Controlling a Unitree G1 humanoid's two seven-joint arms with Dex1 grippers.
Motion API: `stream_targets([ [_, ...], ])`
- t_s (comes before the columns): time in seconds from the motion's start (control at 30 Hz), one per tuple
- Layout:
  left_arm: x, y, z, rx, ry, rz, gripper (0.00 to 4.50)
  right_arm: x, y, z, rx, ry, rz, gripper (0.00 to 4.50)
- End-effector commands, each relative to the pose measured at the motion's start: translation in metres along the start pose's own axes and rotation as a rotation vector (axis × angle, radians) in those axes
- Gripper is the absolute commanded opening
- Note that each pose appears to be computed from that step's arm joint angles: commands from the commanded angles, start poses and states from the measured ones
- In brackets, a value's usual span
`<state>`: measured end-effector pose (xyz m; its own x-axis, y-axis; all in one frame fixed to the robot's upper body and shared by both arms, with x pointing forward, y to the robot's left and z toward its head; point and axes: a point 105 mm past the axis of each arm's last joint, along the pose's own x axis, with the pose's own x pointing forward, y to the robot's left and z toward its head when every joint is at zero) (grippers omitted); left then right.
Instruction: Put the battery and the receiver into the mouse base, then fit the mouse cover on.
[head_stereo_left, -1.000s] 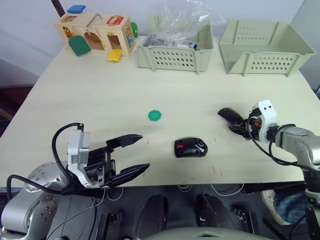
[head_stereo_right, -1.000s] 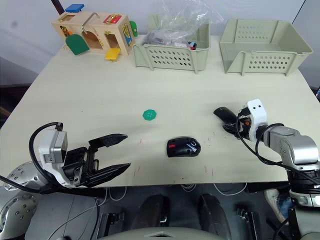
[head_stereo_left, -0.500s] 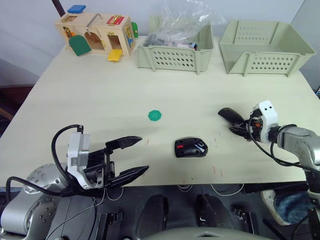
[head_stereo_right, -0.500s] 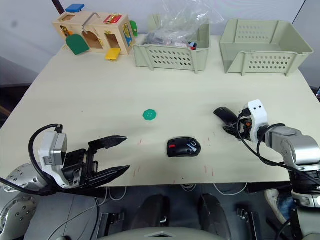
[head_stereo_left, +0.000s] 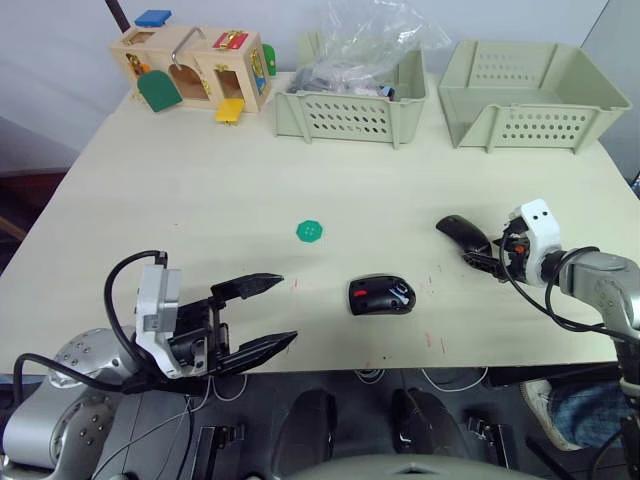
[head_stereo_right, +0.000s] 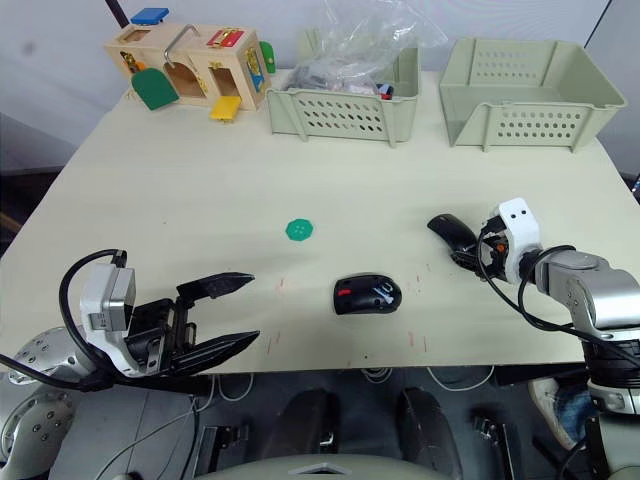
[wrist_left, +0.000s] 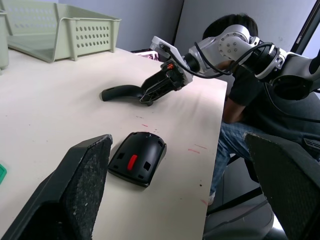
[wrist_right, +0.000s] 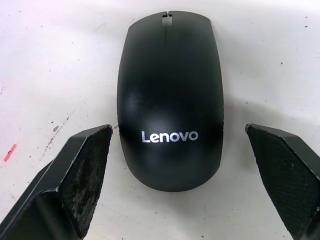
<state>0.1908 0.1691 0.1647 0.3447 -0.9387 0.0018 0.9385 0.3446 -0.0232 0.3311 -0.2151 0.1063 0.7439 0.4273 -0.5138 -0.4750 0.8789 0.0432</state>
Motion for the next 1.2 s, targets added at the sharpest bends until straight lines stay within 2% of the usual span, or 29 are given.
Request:
stream_targets([
  [0.03,0.0006,-0.0025,0.0017,0.021,-0.005,-0.016,4.47,-0.0039,0.0005,0.013,-0.042,-0.036,0.0,4.5],
  [0.93,0.0019,-0.0045,-0.0001,0.023,-0.006,-0.012,4.47,-0.0005,0.0002,0.0153,-0.06,-0.037,0.005,4.5],
  [0.97,0.002,-0.0045,-0.0001,0.022,-0.006,-0.011,4.5,-0.0008,0.0,0.0155,-0.06,-0.037,0.004,4.09],
  [1.03,0.0026,-0.0046,-0.0001,0.022,-0.007,-0.011,4.5,-0.0014,-0.0006,0.0156,-0.062,-0.036,0.004,3.81],
  [1.07,0.0029,-0.0046,0.0,0.021,-0.007,-0.011,4.5,-0.0018,-0.0006,0.0155,-0.064,-0.034,0.005,3.36],
  [1.2,0.0035,-0.0045,-0.0001,0.021,-0.007,-0.012,4.5,-0.0025,-0.0003,0.0153,-0.066,-0.032,0.005,3.36],
])
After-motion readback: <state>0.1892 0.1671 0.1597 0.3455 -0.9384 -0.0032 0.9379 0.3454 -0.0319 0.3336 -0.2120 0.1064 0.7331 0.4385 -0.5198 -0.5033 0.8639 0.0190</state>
